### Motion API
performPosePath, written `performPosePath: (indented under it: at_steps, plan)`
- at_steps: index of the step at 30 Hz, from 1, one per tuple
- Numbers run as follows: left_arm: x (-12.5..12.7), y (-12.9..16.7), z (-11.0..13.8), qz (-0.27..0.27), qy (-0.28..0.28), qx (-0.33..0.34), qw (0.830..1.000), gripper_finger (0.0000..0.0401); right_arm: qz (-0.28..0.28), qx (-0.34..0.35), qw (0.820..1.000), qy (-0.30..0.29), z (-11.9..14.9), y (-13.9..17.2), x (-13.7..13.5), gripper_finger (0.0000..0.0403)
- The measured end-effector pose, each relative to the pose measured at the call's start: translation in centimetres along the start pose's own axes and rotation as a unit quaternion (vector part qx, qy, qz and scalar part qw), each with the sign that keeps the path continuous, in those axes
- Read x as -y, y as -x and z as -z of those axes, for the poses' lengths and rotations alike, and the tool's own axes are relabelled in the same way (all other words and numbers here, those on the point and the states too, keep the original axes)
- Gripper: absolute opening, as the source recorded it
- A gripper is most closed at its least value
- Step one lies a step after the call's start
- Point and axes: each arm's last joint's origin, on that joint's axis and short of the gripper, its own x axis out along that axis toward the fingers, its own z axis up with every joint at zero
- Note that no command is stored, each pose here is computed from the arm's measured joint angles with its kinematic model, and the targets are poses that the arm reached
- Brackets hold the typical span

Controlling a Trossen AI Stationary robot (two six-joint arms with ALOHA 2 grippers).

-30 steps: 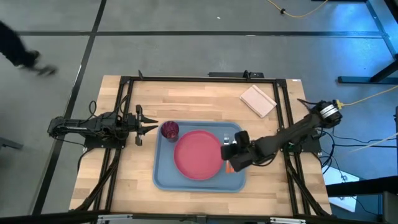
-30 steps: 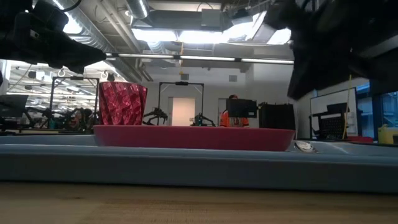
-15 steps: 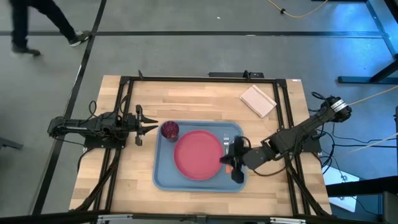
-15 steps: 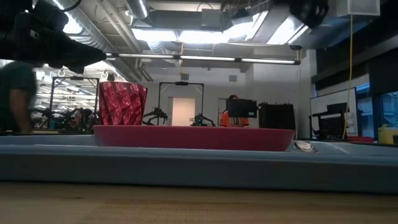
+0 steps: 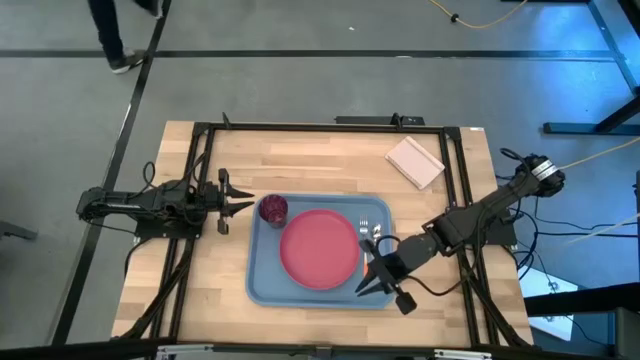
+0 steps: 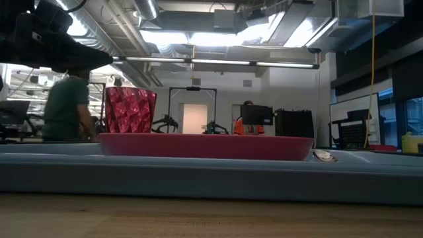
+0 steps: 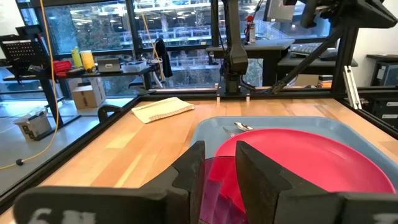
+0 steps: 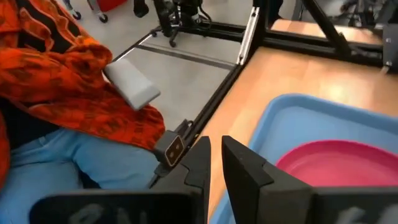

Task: Pick and place plate/cup/fork/spoon on tray
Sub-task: Return to Home Position

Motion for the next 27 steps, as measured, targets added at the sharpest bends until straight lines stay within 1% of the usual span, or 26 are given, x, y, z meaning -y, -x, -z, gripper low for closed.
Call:
performPosePath:
  at_steps: [3,5,8,10,14,18,22,27]
  plan:
    - [0.0,0.0,0.0,0.0,0.0,0.0,1.0,0.0082,-0.021,0.007,0.999,0.026,-0.3,0.3,0.1,0.0045]
    - [0.0,0.0,0.0,0.0,0.0,0.0,1.0,0.0082,-0.036,-0.001,0.998,0.046,-0.1,0.3,0.4,0.0045]
    - [0.0,0.0,0.0,0.0,0.0,0.0,1.0,0.0082,-0.067,-0.008,0.996,0.056,1.1,0.4,1.4,0.0045]
    - [0.0,0.0,0.0,0.0,0.0,0.0,1.0,0.0082,-0.079,0.01,0.995,0.053,2.0,0.7,2.3,0.0045]
    - [0.0,0.0,0.0,0.0,0.0,0.0,1.0,0.0082,-0.072,0.076,0.993,0.056,4.3,1.6,3.4,0.0045]
    - [0.0,0.0,0.0,0.0,0.0,0.0,1.0,0.0082,-0.054,0.121,0.99,0.057,7.7,2.2,4.0,0.0045]
    - [0.0,0.0,0.0,0.0,0.0,0.0,1.0,0.0082,-0.053,0.149,0.986,0.06,10.8,2.9,4.2,0.0045]
    - [0.0,0.0,0.0,0.0,0.0,0.0,1.0,0.0082,-0.053,0.164,0.983,0.063,13.3,3.6,4.1,0.0045]
